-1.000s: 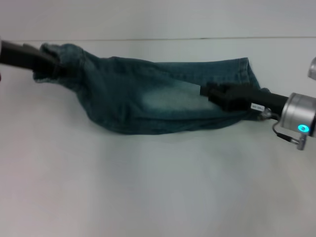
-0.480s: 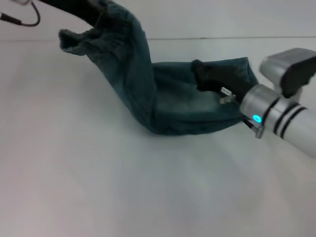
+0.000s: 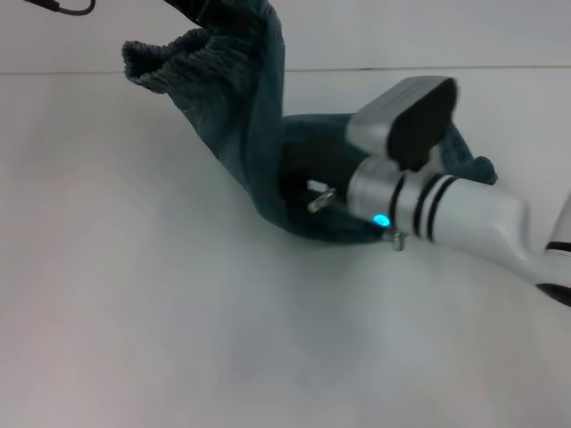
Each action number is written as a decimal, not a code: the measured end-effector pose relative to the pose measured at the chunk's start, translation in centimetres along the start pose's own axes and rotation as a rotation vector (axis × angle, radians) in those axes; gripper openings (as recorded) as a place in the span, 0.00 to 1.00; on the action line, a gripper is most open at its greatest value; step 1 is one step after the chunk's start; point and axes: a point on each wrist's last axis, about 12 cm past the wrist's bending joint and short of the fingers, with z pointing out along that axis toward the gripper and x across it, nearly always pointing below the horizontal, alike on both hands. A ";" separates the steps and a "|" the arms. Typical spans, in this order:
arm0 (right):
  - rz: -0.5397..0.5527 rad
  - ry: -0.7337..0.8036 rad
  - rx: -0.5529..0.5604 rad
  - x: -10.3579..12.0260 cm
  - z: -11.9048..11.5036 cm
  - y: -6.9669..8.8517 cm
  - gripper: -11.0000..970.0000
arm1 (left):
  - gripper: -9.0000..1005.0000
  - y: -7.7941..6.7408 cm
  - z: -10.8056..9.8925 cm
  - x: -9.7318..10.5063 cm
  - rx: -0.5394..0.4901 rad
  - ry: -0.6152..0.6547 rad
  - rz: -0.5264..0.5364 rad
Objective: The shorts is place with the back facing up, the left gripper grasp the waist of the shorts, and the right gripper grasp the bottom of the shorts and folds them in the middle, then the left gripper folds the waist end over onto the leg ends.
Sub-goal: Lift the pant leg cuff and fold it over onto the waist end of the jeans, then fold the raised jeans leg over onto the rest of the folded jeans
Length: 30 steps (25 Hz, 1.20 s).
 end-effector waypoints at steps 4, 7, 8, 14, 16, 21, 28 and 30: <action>-0.015 0.025 -0.087 0.0 0.9 2.3 0.02 | 0.11 0.1 0.0 0.2 -0.001 0.002 -0.003; -0.021 0.034 -0.131 -0.1 1.4 3.7 0.02 | 0.11 0.2 0.0 0.4 -0.002 0.004 -0.007; -0.028 0.040 -0.144 -0.1 1.6 4.1 0.02 | 0.11 0.2 0.0 0.5 -0.004 0.006 -0.008; -0.050 0.064 -0.153 0.3 1.8 4.8 0.02 | 0.11 0.3 0.3 1.4 -0.003 0.008 -0.023; -0.037 0.060 -0.135 0.7 1.2 4.2 0.02 | 0.11 0.4 0.3 1.7 -0.003 0.010 -0.030; 0.040 -0.044 -0.057 1.7 -2.2 -0.1 0.02 | 0.11 0.5 0.5 2.6 0.001 0.013 -0.053; 0.174 -0.221 0.251 1.8 -9.1 -8.6 0.01 | 0.11 -0.7 2.4 3.4 0.105 -0.020 -0.062; 0.197 -0.287 0.337 1.6 -10.8 -10.2 0.01 | 0.11 -1.3 3.4 3.3 0.136 -0.024 -0.052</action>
